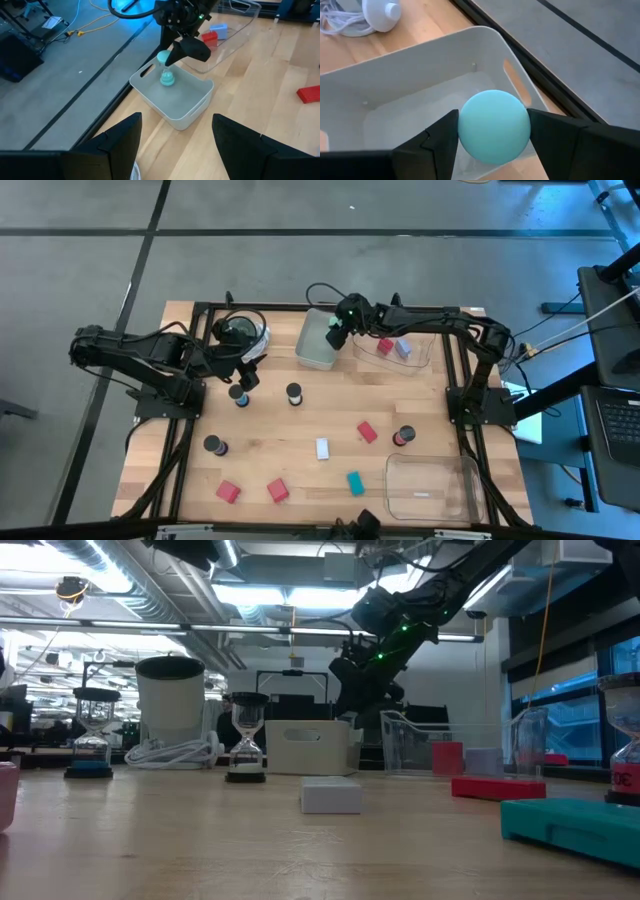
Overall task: Pick & Place Office items
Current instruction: Put the green hourglass into the gray bin
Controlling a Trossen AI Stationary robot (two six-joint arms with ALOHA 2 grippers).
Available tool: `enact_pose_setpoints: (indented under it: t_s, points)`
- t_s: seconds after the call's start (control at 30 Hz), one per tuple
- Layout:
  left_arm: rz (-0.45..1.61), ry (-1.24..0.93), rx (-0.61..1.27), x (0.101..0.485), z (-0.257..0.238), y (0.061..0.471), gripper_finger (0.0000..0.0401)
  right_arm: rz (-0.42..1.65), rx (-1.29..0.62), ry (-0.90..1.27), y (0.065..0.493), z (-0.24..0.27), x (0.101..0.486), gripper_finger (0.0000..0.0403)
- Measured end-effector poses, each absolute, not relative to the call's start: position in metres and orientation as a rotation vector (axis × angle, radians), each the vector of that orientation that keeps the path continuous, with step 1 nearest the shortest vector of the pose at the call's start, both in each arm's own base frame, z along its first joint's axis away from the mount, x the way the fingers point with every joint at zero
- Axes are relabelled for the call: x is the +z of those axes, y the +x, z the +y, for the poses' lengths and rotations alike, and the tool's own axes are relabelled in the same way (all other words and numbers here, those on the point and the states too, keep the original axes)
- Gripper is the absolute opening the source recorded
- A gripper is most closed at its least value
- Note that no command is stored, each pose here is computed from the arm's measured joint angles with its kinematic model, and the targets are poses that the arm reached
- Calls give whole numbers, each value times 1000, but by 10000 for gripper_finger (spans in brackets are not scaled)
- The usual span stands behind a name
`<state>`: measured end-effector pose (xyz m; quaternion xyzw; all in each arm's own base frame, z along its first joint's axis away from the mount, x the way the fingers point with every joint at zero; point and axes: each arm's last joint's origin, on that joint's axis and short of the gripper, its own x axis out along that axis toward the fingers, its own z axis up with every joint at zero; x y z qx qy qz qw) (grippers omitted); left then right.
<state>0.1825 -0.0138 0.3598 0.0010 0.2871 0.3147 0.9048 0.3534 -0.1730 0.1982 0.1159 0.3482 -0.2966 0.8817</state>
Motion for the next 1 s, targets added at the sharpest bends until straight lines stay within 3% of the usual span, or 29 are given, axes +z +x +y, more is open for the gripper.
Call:
enact_pose_setpoints:
  t_s: [1.0]
  points:
    - [597,15,647,360,-14,183,239,729,-590,242,351,-178,198,222]
